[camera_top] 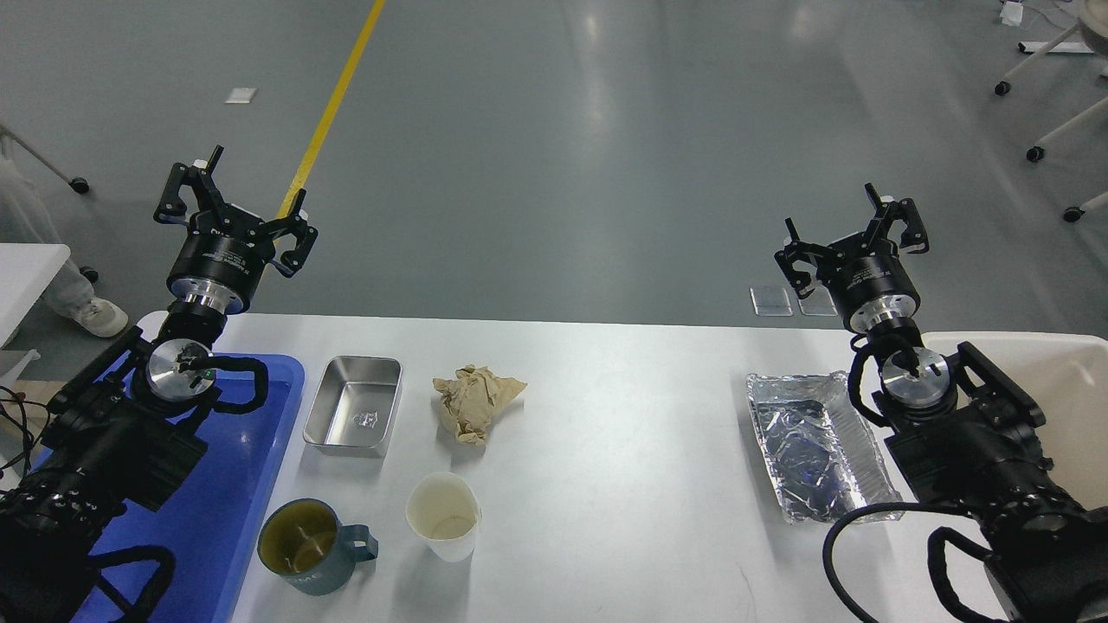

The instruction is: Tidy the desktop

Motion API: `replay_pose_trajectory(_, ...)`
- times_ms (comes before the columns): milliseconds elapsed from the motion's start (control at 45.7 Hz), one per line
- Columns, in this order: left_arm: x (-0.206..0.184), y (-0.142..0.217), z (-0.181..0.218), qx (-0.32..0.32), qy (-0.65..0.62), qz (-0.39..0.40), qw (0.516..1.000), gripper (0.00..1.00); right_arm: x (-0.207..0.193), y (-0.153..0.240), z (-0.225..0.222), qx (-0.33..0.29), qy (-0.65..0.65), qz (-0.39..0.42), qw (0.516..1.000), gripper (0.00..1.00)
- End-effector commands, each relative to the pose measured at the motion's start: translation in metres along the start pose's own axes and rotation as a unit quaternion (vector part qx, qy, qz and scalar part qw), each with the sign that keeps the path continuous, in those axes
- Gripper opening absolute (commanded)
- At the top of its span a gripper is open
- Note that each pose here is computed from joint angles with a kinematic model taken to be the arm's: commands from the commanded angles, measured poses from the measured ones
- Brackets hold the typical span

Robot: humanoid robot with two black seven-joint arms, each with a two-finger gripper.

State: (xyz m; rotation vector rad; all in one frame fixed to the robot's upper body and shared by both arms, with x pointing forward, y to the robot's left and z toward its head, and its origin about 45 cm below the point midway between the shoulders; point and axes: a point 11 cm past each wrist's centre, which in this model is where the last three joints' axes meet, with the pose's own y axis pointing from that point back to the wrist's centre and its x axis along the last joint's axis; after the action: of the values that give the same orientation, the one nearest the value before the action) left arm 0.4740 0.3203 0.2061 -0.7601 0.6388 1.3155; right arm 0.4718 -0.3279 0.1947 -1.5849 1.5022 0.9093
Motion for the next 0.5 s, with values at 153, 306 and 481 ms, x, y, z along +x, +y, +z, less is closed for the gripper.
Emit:
replay_pose_trajectory(153, -0.004, 0.0, -0.002, -0.006, -0.006, -0.013, 1.0, 0.97, -0.001, 0.0, 0.0, 0.0, 0.0, -0.001, 1.0, 1.0)
replay_pose_trajectory(306, 0.0, 0.006, 0.0, -0.006, -0.027, -0.026, 0.999, 0.97, -0.001, -0.001, -0.002, 0.001, 0.002, -0.001, 1.0, 1.0)
replay_pose_trajectory(481, 0.026, 0.023, 0.019, 0.021, -0.097, -0.01, 0.995, 0.97, -0.001, -0.001, -0.002, 0.001, 0.002, -0.001, 1.0, 1.0)
